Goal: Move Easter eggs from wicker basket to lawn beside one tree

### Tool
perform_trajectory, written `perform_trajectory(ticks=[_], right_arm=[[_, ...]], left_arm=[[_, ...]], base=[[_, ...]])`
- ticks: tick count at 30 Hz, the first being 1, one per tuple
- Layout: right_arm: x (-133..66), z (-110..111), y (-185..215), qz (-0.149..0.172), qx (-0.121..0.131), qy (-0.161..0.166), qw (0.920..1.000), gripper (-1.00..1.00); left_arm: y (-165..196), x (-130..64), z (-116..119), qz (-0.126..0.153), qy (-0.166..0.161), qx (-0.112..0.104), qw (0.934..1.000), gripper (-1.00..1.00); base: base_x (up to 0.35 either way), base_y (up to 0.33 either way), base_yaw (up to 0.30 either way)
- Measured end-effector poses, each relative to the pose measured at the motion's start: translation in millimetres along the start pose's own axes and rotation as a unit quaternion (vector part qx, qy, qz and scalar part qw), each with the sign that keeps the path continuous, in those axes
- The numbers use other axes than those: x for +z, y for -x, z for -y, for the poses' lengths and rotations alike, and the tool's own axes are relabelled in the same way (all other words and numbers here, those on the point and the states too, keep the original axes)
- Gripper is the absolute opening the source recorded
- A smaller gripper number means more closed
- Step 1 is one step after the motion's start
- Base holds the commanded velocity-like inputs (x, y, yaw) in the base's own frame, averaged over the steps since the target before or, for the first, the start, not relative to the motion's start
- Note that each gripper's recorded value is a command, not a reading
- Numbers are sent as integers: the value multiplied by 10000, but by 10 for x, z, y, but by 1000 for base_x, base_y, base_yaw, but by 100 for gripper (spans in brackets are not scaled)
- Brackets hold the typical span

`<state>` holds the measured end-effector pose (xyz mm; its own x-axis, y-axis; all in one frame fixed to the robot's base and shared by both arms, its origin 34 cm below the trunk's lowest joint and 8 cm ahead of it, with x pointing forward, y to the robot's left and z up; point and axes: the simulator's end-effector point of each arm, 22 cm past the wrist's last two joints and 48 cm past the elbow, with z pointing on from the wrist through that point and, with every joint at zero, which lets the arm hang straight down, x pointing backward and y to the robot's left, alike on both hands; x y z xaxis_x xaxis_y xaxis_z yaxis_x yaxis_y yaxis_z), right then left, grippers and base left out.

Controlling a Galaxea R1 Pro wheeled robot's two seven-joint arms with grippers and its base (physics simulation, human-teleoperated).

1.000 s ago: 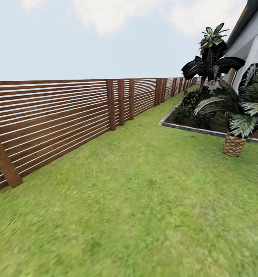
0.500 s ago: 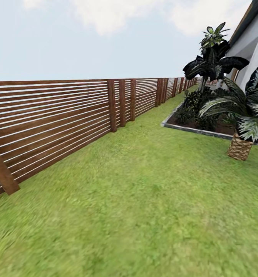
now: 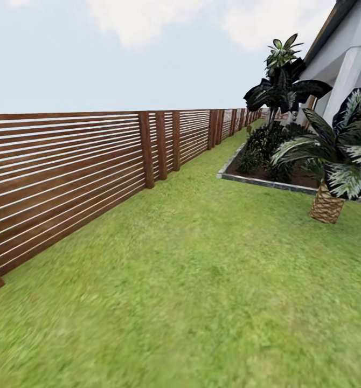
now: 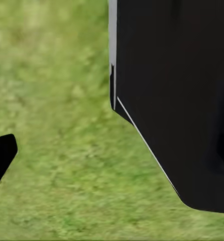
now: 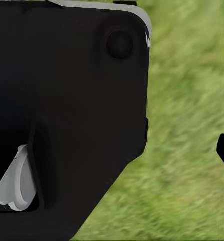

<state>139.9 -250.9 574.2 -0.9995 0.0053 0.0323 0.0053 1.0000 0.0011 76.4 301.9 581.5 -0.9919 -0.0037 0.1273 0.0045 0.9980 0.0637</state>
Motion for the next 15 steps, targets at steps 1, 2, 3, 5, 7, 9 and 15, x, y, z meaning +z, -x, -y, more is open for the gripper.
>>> perform_trajectory(ticks=[1, 2, 3, 5, 7, 9, 15], right_arm=[[0, 0, 0, 0, -1, 0, 10000, 100], [0, 0, 0, 0, -1, 0, 10000, 100], [0, 0, 0, 0, 0, 0, 10000, 100], [0, 0, 0, 0, -2, 0, 10000, 100], [0, 0, 0, 0, -3, 0, 10000, 100], [0, 0, 0, 0, -2, 0, 10000, 100], [0, 0, 0, 0, -2, 0, 10000, 100]], left_arm=[[0, 0, 1, -1, 0, 0, 10000, 100], [0, 0, 1, 0, -1, 0, 10000, 100], [0, 0, 1, 0, 0, 1, 10000, 100], [1, 0, 1, 1, 0, 1, 10000, 100], [1, 0, 1, 2, -1, 0, 10000, 100], [1, 0, 2, 2, -3, 0, 10000, 100], [0, 0, 1, 1, -1, 0, 10000, 100]], base=[[326, 134, -251], [326, 137, -252], [326, 139, -252], [326, 148, -252], [326, 154, -252], [326, 157, -242], [325, 162, -117]])
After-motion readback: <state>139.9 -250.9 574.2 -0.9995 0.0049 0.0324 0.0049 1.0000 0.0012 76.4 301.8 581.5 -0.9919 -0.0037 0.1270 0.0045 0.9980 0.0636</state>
